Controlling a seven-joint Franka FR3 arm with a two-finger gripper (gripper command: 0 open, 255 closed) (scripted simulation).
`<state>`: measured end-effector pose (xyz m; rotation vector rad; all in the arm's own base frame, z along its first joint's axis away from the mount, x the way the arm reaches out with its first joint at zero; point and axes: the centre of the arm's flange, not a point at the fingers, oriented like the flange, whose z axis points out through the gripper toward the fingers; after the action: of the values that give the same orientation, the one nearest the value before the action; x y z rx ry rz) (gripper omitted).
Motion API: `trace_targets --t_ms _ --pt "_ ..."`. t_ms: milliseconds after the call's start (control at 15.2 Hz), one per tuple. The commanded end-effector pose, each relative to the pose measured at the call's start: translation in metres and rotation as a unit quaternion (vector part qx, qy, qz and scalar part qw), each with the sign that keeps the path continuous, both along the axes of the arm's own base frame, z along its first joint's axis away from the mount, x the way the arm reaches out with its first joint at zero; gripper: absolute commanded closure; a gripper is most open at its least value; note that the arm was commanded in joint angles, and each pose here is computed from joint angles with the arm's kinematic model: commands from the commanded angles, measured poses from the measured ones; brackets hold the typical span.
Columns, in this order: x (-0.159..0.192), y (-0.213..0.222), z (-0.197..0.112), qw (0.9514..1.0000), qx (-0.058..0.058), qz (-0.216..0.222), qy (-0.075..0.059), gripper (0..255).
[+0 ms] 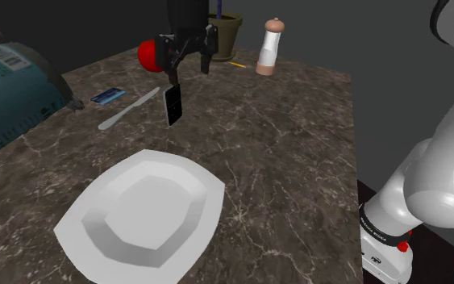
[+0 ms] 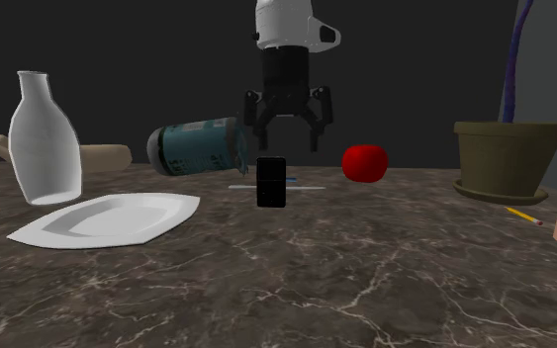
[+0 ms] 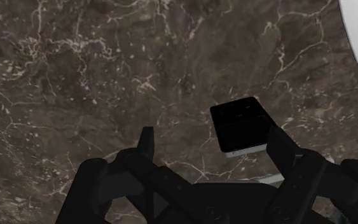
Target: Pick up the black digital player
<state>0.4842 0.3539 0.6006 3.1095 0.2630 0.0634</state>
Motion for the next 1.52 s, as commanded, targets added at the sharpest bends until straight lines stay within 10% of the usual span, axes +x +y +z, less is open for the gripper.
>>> trace_targets --t_ms 0,726,792,1452 --pt "0.009 0.025 -0.005 0.9999 0.0 0.008 0.006 0" --pt "0.014 0.042 -0.048 0.9999 0.001 0.014 0.01 0" --pt "0.014 0.042 -0.048 0.9999 0.001 0.014 0.01 255" --pt "0.014 0.042 -0.043 0.9999 0.001 0.014 0.01 255"
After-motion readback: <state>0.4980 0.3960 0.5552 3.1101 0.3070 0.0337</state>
